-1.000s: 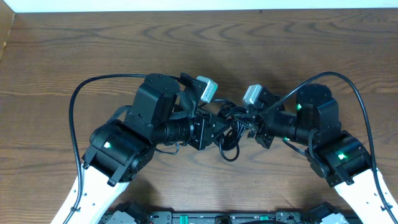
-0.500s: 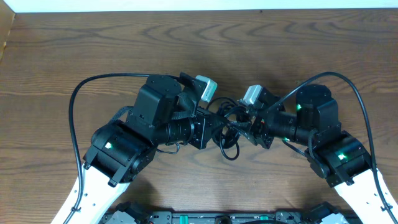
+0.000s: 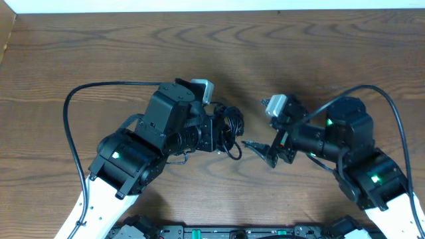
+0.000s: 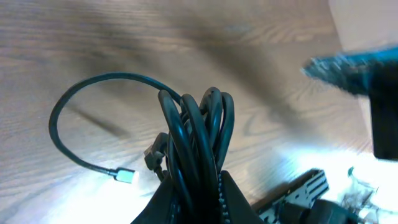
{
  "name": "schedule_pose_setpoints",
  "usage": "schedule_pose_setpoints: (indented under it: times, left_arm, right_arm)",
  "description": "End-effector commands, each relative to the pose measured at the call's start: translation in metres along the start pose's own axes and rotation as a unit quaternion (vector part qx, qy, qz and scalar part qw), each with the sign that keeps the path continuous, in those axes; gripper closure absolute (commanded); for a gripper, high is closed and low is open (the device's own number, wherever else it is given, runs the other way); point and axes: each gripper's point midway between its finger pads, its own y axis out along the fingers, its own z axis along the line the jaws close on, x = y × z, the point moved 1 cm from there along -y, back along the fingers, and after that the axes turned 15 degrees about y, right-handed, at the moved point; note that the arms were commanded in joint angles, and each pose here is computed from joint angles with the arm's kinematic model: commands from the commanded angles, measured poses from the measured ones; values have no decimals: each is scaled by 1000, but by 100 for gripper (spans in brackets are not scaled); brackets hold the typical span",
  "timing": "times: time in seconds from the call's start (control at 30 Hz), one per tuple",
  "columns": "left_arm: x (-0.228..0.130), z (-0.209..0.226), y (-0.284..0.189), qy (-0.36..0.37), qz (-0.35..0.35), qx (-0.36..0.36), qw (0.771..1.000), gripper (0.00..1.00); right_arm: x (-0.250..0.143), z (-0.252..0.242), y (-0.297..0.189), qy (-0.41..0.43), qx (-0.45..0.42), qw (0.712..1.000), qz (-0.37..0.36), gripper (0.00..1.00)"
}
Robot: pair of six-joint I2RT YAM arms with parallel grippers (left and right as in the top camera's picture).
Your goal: Untangle cables
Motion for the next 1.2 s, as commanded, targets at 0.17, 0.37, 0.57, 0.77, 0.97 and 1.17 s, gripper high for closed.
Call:
schedule_pose_setpoints:
  times: [0.17, 0.37, 0.57, 0.77, 0.97, 1.17]
  left_arm:
    - [21, -4, -8, -99, -46, -5, 994, 93]
    - [28, -13, -9, -116, -56, -30, 991, 93]
    - [35, -19, -9, -152, -67, -44, 985, 92]
    - [40, -34, -10, -170, -77, -69, 980, 92]
    - [40, -43, -10, -168, -76, -80, 980, 93]
    - [40, -41, -9, -127, -81, -71, 986, 93]
  right_arm:
    - [1, 25, -5, -8, 68, 998, -3, 1]
    - [1, 26, -5, -9, 71, 997, -3, 14]
    - [1, 26, -5, -9, 71, 997, -3, 20]
    - [1, 24, -5, -9, 65, 998, -3, 46]
    - [-3, 8, -3, -1, 14, 1000, 6, 95]
    - [-5, 10, -6, 1, 14, 1000, 9, 99]
